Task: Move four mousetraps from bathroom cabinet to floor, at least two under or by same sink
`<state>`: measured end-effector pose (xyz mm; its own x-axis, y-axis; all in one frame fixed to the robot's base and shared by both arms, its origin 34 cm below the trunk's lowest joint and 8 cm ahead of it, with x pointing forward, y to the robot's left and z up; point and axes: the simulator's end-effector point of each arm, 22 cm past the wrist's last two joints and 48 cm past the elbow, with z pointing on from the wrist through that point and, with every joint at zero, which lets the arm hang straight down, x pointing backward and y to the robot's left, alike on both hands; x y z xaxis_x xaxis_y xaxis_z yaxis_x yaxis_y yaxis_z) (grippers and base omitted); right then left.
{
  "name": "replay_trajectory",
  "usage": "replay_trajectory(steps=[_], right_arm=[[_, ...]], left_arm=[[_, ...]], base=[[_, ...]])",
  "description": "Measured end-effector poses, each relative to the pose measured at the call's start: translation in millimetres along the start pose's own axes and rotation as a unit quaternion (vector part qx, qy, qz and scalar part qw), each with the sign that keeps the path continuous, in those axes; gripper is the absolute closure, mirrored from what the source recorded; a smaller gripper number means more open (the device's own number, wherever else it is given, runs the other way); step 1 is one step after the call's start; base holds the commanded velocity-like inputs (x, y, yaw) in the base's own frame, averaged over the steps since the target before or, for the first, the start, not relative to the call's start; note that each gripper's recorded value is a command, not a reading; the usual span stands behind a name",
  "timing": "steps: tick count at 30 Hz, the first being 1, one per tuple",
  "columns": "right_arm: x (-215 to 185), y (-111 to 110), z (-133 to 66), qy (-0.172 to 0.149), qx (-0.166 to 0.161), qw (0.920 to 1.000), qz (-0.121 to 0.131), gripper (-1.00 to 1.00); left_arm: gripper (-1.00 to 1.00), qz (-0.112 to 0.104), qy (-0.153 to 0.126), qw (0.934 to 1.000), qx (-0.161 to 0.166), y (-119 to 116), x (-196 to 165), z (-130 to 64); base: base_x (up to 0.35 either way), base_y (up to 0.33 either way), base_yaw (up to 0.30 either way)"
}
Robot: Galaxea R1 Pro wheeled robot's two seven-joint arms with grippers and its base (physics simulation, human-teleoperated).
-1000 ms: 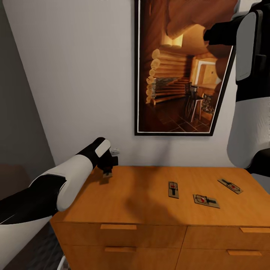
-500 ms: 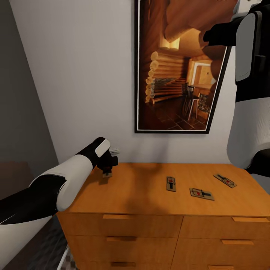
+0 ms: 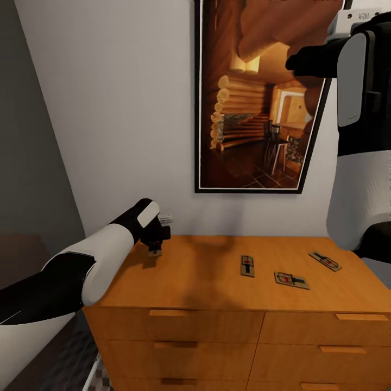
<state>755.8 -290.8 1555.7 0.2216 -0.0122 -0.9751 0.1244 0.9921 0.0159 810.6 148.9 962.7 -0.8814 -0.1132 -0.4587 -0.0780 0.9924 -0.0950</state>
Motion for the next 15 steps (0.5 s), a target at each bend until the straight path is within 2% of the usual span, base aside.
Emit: replay_trajectory(steps=[15], right_arm=[[-12.6, 0.0, 8.3, 0.008, -0.004, 1.0000, 0.003, -1.00]], left_arm=[[1.00, 0.002, 0.002, 1.0000, 0.000, -2.6, -10.5, -21.2]], base=[[0.000, 0.000, 0.000]])
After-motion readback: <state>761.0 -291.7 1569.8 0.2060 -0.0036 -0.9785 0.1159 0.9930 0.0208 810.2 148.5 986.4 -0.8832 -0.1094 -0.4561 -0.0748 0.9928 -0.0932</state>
